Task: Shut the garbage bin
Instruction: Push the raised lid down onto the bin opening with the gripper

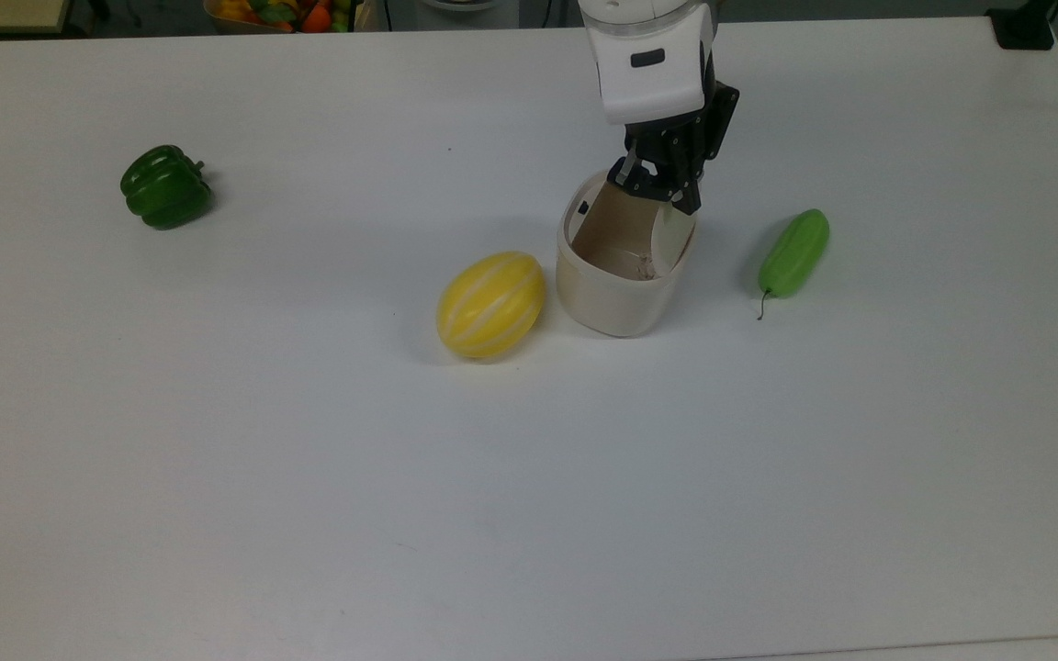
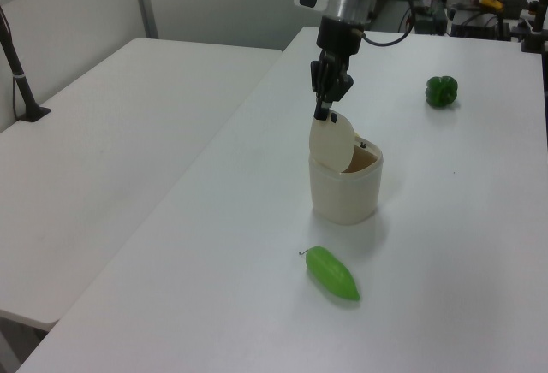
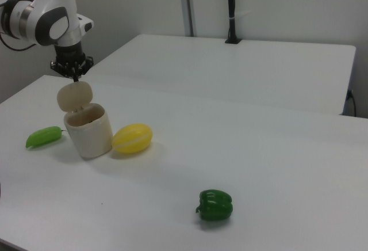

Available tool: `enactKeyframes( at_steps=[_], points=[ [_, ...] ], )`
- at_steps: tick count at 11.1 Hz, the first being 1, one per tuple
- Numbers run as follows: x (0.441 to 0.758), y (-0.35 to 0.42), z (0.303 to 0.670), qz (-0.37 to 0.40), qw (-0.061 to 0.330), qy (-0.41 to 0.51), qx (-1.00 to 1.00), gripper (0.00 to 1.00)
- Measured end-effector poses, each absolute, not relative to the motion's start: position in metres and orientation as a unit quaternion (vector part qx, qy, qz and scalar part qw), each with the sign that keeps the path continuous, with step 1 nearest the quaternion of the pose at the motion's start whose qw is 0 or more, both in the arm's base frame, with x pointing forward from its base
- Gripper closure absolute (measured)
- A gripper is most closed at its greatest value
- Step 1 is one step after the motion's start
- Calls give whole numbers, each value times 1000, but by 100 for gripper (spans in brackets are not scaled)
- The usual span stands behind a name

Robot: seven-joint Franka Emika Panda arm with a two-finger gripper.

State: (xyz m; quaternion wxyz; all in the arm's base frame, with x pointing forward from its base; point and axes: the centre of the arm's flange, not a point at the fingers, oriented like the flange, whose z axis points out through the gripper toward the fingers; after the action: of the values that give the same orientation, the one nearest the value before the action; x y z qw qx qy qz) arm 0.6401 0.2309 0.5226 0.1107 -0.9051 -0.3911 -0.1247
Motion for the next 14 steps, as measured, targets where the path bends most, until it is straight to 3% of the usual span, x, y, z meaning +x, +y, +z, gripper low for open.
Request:
enactKeyframes(
  at_steps=[4, 14],
  points=[
    [633, 216, 510, -59, 71, -412, -906, 99],
    [632, 184, 464, 13, 56, -408, -911, 99]
  ],
)
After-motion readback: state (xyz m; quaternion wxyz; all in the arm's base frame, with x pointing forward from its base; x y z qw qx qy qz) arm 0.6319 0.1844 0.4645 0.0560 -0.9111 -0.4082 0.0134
